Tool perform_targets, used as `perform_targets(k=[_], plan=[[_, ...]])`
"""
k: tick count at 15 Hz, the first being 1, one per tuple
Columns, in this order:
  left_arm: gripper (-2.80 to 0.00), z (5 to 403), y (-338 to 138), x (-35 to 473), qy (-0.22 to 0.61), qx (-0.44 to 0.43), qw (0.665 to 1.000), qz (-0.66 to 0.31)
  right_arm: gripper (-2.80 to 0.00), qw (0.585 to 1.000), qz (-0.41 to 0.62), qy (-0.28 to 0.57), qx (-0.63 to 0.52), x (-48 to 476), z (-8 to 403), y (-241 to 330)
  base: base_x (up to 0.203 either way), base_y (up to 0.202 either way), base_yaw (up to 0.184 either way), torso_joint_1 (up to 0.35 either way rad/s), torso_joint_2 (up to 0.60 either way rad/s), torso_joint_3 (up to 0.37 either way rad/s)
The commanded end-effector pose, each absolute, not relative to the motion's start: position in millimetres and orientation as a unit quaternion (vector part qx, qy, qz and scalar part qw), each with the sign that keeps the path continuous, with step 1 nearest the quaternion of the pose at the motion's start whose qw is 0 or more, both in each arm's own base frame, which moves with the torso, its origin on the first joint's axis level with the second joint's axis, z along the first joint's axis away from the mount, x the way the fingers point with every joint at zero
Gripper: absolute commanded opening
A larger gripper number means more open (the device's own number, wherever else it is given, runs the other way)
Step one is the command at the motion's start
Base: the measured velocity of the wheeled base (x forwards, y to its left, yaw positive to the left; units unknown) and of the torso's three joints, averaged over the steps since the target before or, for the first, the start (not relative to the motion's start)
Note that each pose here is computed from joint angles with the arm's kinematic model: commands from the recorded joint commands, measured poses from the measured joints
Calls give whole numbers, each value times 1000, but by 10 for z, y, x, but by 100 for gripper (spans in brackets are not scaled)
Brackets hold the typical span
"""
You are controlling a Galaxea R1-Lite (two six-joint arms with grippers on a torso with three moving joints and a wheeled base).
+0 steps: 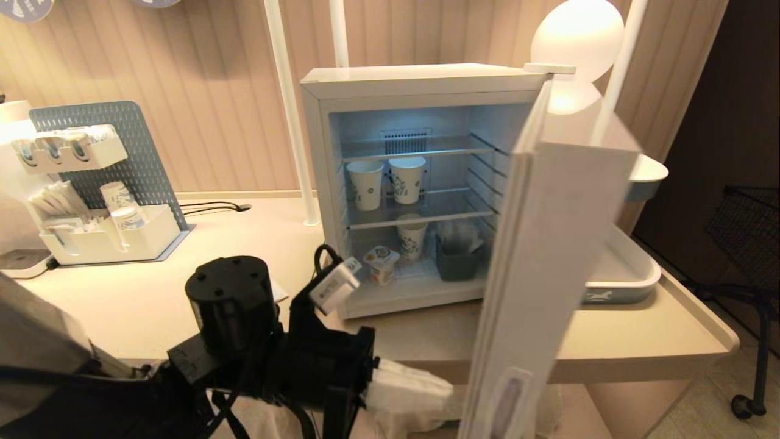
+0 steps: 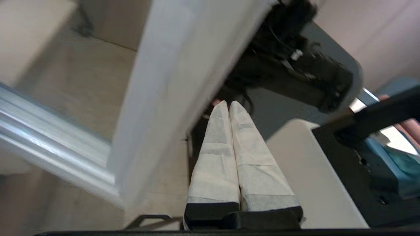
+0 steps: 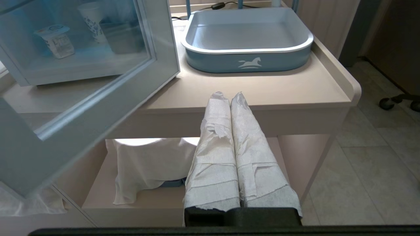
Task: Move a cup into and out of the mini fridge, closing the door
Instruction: Open the freezer door, then take the yoghurt out of the freezer
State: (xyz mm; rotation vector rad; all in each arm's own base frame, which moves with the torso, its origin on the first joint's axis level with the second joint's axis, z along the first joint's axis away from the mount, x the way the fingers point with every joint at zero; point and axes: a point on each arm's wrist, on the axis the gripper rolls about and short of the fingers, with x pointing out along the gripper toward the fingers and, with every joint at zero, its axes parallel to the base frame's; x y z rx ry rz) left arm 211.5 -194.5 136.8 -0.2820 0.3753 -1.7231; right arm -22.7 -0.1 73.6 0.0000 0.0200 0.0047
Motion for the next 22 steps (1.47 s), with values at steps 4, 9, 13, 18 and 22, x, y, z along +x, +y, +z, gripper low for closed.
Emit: perform_targets(k=[4, 9, 13, 18, 22], plan=[[-280, 1302, -1858, 2249, 161, -125, 656, -727, -280, 1000, 3, 11, 1, -226, 737, -1, 0, 0, 0, 0, 0, 0], [-280, 1699, -911, 2843, 86, -153, 788, -591, -280, 1000, 3, 10, 1, -226, 737, -1, 0, 0, 0, 0, 0, 0], [-280, 2362, -111, 2523, 31, -199, 845, -496, -280, 1000, 3, 11, 1, -226, 737, -1, 0, 0, 0, 0, 0, 0], [-280, 3334, 520, 1009, -12, -187, 928, -321, -280, 1000, 3, 11, 1, -226, 737, -1, 0, 0, 0, 0, 0, 0], [-280, 3615, 247, 278, -33, -182, 982, -42, -280, 1000, 3, 11, 1, -226, 737, -1, 0, 0, 0, 0, 0, 0]])
